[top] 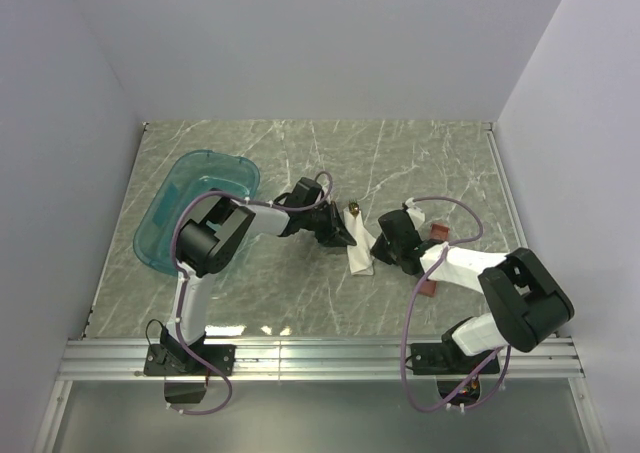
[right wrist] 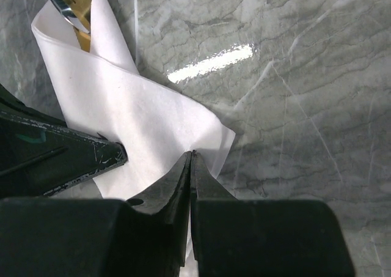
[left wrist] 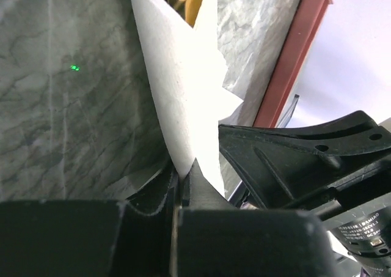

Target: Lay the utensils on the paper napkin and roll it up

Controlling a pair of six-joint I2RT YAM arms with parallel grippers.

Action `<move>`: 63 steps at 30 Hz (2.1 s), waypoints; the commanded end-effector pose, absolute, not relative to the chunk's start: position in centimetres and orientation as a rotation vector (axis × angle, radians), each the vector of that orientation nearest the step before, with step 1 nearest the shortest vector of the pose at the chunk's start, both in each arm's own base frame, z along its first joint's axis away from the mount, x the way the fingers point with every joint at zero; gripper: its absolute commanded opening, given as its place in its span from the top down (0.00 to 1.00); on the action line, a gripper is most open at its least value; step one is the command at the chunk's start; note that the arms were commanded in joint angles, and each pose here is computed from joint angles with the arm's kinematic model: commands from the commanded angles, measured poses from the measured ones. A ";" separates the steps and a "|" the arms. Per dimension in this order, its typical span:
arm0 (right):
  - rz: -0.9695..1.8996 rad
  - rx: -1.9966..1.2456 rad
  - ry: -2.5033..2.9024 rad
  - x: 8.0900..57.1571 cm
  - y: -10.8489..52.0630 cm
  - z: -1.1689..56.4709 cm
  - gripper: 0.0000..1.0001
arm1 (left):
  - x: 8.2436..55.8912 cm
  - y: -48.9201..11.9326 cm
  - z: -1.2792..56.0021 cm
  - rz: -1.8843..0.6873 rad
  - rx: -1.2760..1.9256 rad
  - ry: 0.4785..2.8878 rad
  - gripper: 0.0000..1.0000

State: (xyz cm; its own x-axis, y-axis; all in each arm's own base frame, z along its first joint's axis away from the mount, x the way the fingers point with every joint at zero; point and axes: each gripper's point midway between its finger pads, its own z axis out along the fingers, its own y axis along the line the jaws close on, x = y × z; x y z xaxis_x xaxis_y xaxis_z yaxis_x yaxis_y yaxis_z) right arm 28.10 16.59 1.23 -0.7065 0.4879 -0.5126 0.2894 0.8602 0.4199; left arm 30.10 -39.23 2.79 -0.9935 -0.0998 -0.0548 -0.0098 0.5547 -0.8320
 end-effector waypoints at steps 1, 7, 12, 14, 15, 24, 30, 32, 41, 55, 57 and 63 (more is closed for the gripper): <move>0.289 0.476 2.513 25.1 14.8 -0.8 0.92 | 30.1 -40.1 4.7 -1.510 -0.032 2.581 0.99; 0.395 0.381 2.380 26.9 15.8 5.0 0.74 | 31.0 -40.3 6.9 -1.504 0.046 2.496 0.99; 0.546 0.251 2.268 28.2 17.9 10.4 0.66 | 31.2 -40.5 8.5 -1.520 0.119 2.421 0.99; 0.559 0.224 2.230 28.6 18.1 11.4 0.64 | 31.2 -40.4 9.1 -1.519 0.150 2.392 0.99; 0.580 0.202 2.219 28.6 18.3 11.9 0.63 | 31.3 -40.4 9.4 -1.516 0.161 2.378 0.99; 0.746 0.073 2.144 29.1 19.2 14.0 0.59 | 30.7 -39.9 10.0 -1.506 0.241 2.320 1.00; 0.855 -0.032 2.098 28.8 20.2 16.0 0.57 | 29.7 -39.3 11.0 -1.539 0.292 2.238 1.00; 0.894 -0.084 2.097 28.4 20.6 16.3 0.56 | 29.6 -39.2 12.2 -1.532 0.324 2.205 1.00; 0.967 -0.164 2.072 27.5 20.9 17.6 0.53 | 29.8 -37.7 16.8 -1.412 0.387 2.091 1.00; 0.880 -0.262 1.929 27.4 19.8 21.2 0.50 | 28.1 -36.6 22.6 -1.426 0.472 1.926 1.00; 0.907 -0.279 1.920 27.0 20.1 21.4 0.50 | 27.8 -36.5 23.3 -1.434 0.484 1.905 1.00; 0.950 -0.316 1.928 26.6 20.7 21.6 0.49 | 27.0 -36.8 24.6 -1.452 0.518 1.869 0.99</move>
State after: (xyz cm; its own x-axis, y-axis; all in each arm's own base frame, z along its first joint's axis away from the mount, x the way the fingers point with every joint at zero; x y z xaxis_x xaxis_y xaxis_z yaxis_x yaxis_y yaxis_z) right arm 26.38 20.14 18.98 -0.5817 0.1631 -0.7969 -0.4982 0.7030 0.5075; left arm 28.20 -36.44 21.05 -0.7460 -0.0993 -0.6585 0.5871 0.3687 -0.7207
